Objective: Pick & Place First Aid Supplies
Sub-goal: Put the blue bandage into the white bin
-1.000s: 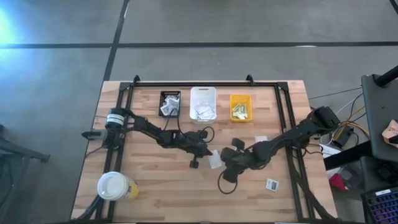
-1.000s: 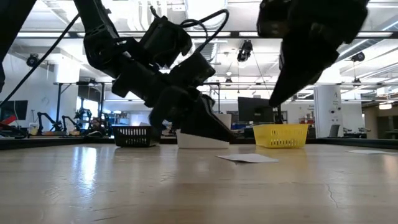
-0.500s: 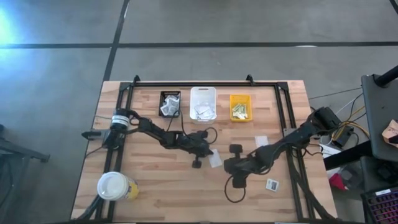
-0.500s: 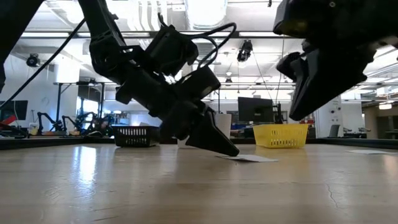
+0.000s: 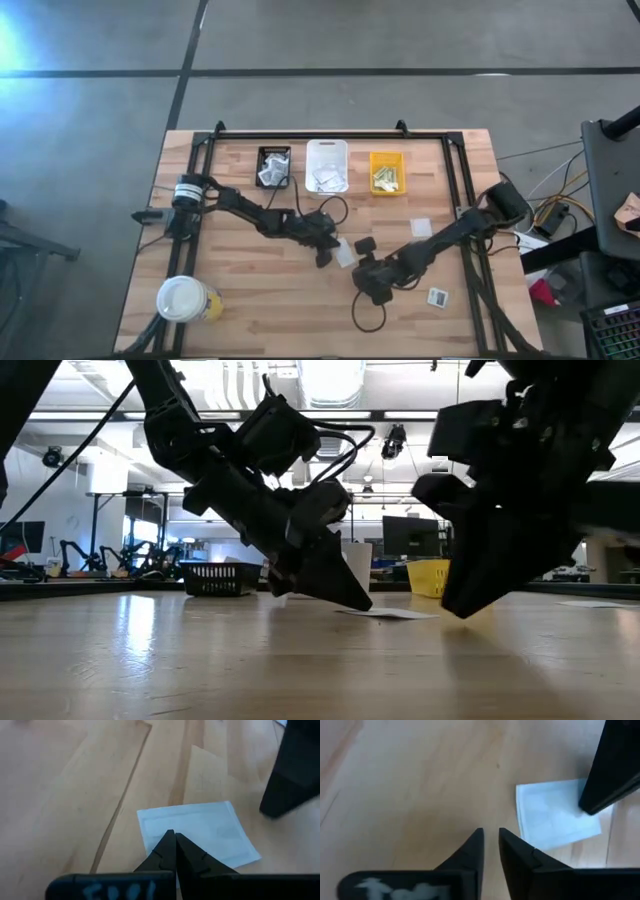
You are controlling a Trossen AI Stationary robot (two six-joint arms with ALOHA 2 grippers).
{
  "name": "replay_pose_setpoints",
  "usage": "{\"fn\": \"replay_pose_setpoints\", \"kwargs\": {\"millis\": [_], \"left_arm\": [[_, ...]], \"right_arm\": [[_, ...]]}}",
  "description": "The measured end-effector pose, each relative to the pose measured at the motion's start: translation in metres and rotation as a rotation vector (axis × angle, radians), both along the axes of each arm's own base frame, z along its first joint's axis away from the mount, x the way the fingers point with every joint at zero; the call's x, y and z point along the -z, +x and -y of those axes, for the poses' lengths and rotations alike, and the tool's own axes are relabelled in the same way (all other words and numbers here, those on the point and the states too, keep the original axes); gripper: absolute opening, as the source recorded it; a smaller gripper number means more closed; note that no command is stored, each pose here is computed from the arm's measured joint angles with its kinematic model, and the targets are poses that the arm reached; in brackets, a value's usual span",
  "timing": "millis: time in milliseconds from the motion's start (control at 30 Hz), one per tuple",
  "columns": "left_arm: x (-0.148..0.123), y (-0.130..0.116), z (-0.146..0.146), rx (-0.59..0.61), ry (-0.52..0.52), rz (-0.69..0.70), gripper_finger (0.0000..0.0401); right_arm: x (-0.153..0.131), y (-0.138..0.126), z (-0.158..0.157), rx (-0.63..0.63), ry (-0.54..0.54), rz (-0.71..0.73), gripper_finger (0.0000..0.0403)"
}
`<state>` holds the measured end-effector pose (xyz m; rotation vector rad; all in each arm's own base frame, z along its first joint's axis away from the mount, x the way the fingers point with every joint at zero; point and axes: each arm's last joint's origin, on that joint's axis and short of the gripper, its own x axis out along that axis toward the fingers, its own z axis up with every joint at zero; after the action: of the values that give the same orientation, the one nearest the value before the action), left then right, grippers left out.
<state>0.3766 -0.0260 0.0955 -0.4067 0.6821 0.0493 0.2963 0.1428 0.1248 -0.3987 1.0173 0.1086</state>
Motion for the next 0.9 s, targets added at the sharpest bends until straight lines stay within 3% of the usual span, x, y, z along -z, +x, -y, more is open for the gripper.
{"fn": "replay_pose_setpoints", "kwargs": {"millis": [200,400,900], "left_arm": [[0.001,-0.001,0.000,-0.084,-0.103,-0.019,0.0000],[0.002,-0.001,0.002,-0.110,-0.135,-0.021,0.0000],[0.003,-0.002,0.005,-0.112,-0.154,-0.032,0.0000]], "right_arm": [[-0.002,0.008,-0.002,-0.010,-0.093,0.040,0.0100],[0.009,0.019,-0.002,-0.081,-0.188,0.022,0.0129],[0.026,0.038,-0.007,-0.055,-0.406,0.003,0.0119]]}}
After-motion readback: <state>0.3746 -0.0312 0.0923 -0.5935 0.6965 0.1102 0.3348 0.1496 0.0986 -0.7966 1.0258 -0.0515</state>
